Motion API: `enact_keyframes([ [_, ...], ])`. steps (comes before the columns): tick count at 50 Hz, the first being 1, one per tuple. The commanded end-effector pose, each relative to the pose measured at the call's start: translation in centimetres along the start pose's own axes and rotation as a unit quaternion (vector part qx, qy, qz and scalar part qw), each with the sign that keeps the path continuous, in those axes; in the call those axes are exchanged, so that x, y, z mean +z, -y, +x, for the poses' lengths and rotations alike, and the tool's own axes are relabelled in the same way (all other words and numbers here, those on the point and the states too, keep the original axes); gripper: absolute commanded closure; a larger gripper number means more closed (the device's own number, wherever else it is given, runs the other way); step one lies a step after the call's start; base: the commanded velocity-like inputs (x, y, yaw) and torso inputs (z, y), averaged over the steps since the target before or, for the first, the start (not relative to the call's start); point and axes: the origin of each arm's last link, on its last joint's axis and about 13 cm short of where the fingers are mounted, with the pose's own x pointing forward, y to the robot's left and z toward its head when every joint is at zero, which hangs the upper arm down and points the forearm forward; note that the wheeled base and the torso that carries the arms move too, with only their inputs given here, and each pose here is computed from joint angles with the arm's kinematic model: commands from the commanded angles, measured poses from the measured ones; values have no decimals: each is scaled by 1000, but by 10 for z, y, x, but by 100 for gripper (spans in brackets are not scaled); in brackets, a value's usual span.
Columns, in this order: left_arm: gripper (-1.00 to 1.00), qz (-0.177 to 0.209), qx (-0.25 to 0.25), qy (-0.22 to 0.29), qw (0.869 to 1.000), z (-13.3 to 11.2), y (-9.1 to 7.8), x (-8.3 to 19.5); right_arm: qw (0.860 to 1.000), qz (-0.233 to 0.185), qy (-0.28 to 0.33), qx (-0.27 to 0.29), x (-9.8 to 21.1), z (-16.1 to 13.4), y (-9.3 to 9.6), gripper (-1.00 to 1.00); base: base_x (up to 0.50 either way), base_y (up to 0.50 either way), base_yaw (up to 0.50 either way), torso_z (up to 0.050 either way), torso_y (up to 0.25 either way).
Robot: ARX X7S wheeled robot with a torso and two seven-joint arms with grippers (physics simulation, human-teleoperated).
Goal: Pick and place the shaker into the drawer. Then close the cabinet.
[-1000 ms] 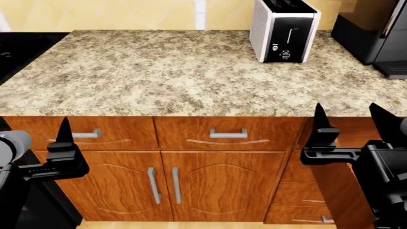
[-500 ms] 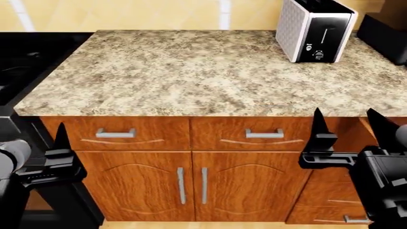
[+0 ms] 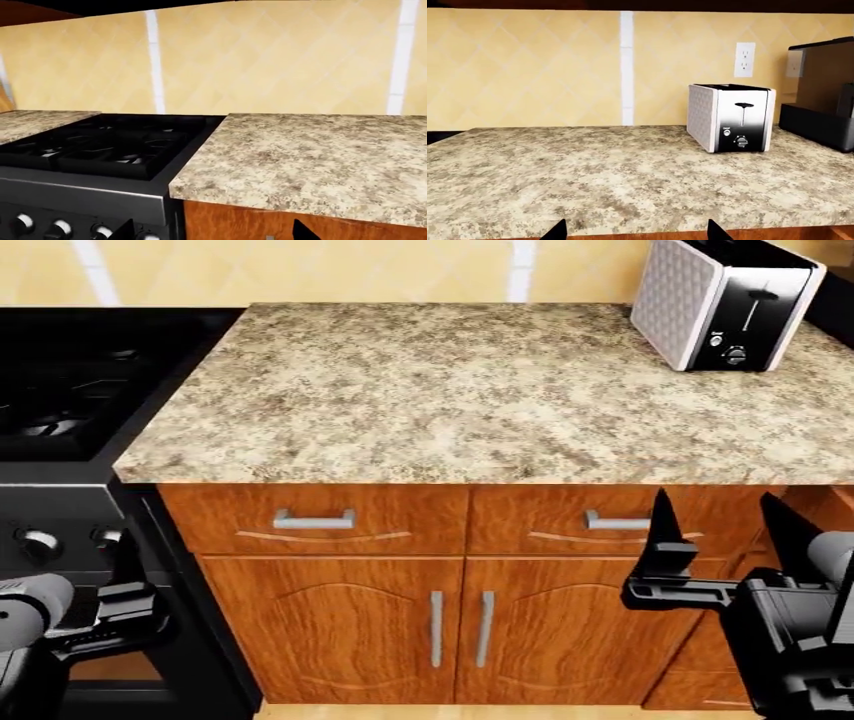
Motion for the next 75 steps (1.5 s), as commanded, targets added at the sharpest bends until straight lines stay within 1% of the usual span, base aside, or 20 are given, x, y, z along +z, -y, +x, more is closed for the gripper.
enact_keyframes([
  [1, -100, -1, 4, -9, 1000, -3, 0, -15, 1000, -2, -5, -8, -16, -2, 2, -100, 0, 105, 0, 0, 0],
  [10, -100, -5, 12, -9, 1000, -6, -1, -27, 1000, 7, -13, -11, -30, -4, 4, -100, 0, 4, 0, 0, 0],
  [25, -100, -30, -6, -26, 999, -7, 3, -64, 1000, 0, -23, -17, -54, -4, 6, -100, 0, 0, 0, 0, 0],
  [30, -100, -32, -3, -34, 999, -9, 5, -75, 999, -2, -35, -25, -65, -4, 7, -100, 0, 0, 0, 0, 0],
  [38, -100, -33, -1, -34, 999, -9, 7, -82, 999, -5, -43, -26, -74, -5, 8, -100, 0, 0, 0, 0, 0],
  [44, -100, -24, -5, -34, 999, -10, 11, -88, 999, -8, -45, -24, -75, -7, 8, -100, 0, 0, 0, 0, 0],
  [46, -100, -16, -1, -41, 999, -10, 11, -93, 999, -9, -46, -24, -75, -7, 7, -100, 0, 0, 0, 0, 0],
  [51, -100, -22, 0, -47, 999, -10, 11, -99, 998, -12, -52, -24, -77, -8, 4, -100, 0, 0, 0, 0, 0],
  [58, -100, -23, 1, -50, 999, -12, 9, -103, 998, -12, -57, -24, -81, -7, 3, -100, 0, 0, 0, 0, 0],
  [65, -100, -19, 2, -55, 998, -12, 10, -106, 997, -10, -65, -27, -92, -7, 6, -100, 0, 0, 0, 0, 0],
  [70, -100, -23, 5, -56, 998, -12, 10, -105, 997, -7, -66, -30, -92, -8, 7, -100, 0, 0, 0, 0, 0],
  [71, -100, 0, -3, -103, 995, -11, 4, -102, 996, 0, -73, -53, -89, -17, 9, -100, 0, 0, 0, 0, 0],
  [72, -100, -23, -32, -121, 992, 10, 39, -174, 994, -7, -104, -26, -159, -8, 1, -100, 0, 0, 0, 0, 0],
  [73, -100, 4, 29, -177, 984, -20, 4, -167, 994, 2, -96, -53, -133, -7, 17, -100, 0, 0, 0, 0, 0],
  [74, -100, 4, 24, -142, 990, -16, 6, -141, 994, 0, -97, -41, -112, -8, 12, -100, 0, 0, 0, 0, 0],
  [75, -100, 5, 17, -69, 997, -12, 9, -111, 997, -6, -64, -29, -91, -9, 7, -100, 0, 0, 0, 0, 0],
])
